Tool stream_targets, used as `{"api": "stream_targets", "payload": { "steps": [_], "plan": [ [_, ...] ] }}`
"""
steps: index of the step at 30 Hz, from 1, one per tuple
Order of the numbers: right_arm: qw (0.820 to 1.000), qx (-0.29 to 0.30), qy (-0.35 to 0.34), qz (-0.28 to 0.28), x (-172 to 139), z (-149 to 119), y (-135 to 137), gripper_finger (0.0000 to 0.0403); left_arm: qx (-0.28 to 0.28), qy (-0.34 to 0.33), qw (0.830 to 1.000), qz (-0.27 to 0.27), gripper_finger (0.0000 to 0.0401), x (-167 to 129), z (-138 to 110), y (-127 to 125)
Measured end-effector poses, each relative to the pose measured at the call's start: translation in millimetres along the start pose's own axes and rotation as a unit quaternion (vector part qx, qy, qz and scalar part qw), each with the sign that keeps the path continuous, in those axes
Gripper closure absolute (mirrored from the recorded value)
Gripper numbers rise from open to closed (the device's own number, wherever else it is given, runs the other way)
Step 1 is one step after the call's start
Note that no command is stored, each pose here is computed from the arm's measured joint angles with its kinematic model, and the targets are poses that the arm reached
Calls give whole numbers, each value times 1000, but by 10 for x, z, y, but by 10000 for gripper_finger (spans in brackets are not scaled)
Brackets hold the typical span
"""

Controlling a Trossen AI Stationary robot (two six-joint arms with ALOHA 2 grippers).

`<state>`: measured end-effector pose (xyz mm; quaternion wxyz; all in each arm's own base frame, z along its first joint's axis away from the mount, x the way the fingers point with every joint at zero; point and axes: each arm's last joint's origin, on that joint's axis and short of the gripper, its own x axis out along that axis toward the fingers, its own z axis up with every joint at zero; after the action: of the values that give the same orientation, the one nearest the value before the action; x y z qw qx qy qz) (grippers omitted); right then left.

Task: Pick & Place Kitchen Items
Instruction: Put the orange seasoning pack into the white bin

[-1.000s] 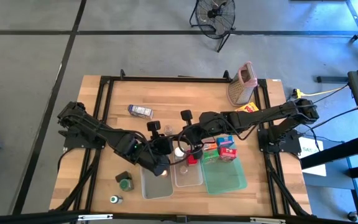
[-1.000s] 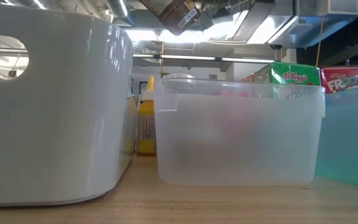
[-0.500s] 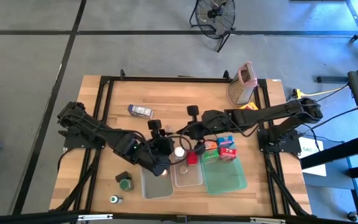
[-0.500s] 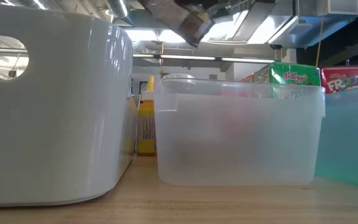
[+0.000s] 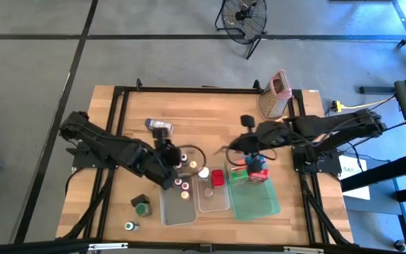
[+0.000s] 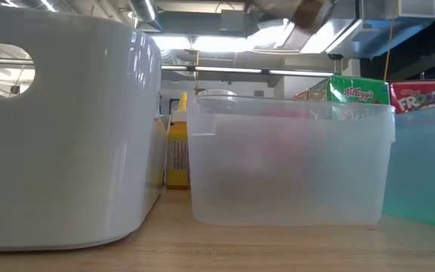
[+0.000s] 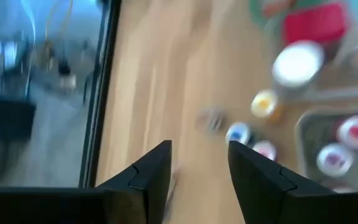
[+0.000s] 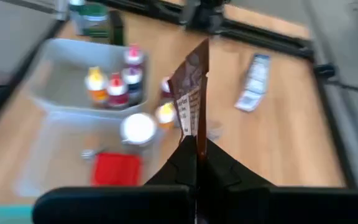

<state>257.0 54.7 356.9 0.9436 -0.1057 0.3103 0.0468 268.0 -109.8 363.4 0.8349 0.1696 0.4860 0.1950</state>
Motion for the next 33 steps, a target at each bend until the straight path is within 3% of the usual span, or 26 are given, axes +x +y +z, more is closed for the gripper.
{"api": "stream_targets", "payload": {
  "steps": [3,8,13,17,21,26,29,33],
  "plan": [
    [1000,16,2,19,-196,-38,56,400,-20,50,998,21,247,-58,-152,151],
    [999,20,-34,35,-603,-79,126,399,-38,36,998,-25,253,-215,-305,328],
    [994,32,-88,50,-1129,-199,123,399,-56,19,998,-37,260,-367,-516,542],
    [992,42,-103,55,-1370,-347,91,398,-57,7,997,-46,262,-434,-728,648],
    [985,53,-156,58,-1343,-512,125,398,-74,-3,996,-51,263,-425,-966,740],
    [965,37,-236,106,-1031,-795,280,398,-106,-45,990,-79,263,-318,-1176,730],
    [946,35,-298,122,-761,-955,389,398,-111,-77,983,-125,265,-224,-1264,662],
    [905,-2,-396,152,-440,-1150,533,398,-115,-138,970,-165,271,-70,-1325,534]
  ]
}}
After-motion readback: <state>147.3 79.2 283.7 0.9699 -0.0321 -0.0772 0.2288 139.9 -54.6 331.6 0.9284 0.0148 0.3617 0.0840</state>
